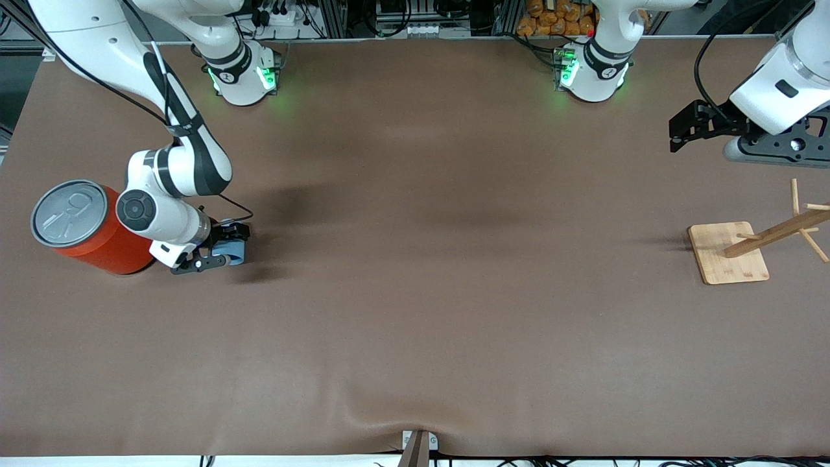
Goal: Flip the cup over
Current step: 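Close the right gripper on the blue cup and lift it, then carry the blue cup toward the table middle with the right gripper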
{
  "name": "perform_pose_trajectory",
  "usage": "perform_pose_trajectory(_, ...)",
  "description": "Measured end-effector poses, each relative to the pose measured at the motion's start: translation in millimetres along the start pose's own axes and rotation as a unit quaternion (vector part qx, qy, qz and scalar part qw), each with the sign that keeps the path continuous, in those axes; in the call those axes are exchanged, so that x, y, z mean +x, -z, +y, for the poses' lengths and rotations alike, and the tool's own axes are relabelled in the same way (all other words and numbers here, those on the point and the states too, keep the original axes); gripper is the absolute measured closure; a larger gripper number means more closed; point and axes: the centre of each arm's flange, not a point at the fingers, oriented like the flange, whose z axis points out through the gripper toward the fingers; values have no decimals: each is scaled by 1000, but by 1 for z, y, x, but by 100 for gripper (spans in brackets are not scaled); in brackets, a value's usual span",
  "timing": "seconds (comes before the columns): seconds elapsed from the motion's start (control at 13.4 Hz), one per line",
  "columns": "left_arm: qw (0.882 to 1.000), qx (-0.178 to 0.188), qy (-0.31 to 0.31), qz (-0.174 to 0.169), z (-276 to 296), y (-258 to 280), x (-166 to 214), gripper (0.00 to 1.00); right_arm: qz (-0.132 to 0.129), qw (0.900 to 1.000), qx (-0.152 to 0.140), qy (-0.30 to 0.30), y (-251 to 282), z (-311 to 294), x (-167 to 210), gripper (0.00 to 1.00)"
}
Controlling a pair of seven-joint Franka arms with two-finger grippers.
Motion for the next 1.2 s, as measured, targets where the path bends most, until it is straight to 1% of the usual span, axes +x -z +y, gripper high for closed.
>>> perform_pose_trajectory(0.07,1000,0,0,0,0,0,0,0,1,1000,1,-1,-6,2,0,0)
perform_pose_trajectory(0.22,1000,0,0,0,0,0,0,0,-1,1000,2,0,-14,5,0,4)
perform_pose_trajectory(0.3,1000,0,0,0,0,0,0,0,-1,1000,2,2,-14,4,0,15)
perform_pose_trajectory(0.37,1000,0,0,0,0,0,0,0,1,1000,2,4,-10,2,2,20)
perform_pose_trajectory(0.52,1000,0,0,0,0,0,0,0,5,1000,0,22,8,-17,15,20)
perform_pose_trajectory(0.6,1000,0,0,0,0,0,0,0,9,999,1,33,27,-34,28,20)
perform_pose_trajectory(0.67,1000,0,0,0,0,0,0,0,17,999,9,42,49,-55,42,20)
perform_pose_trajectory(0.9,1000,0,0,0,0,0,0,0,38,996,57,56,112,-115,78,20)
perform_pose_trajectory(0.97,1000,0,0,0,0,0,0,0,49,994,64,71,126,-136,90,20)
perform_pose_trajectory(1.05,1000,0,0,0,0,0,0,0,60,991,67,94,134,-167,102,20)
perform_pose_trajectory(1.12,1000,0,0,0,0,0,0,0,70,987,68,126,137,-212,110,20)
perform_pose_trajectory(1.2,1000,0,0,0,0,0,0,0,80,981,69,164,136,-268,114,20)
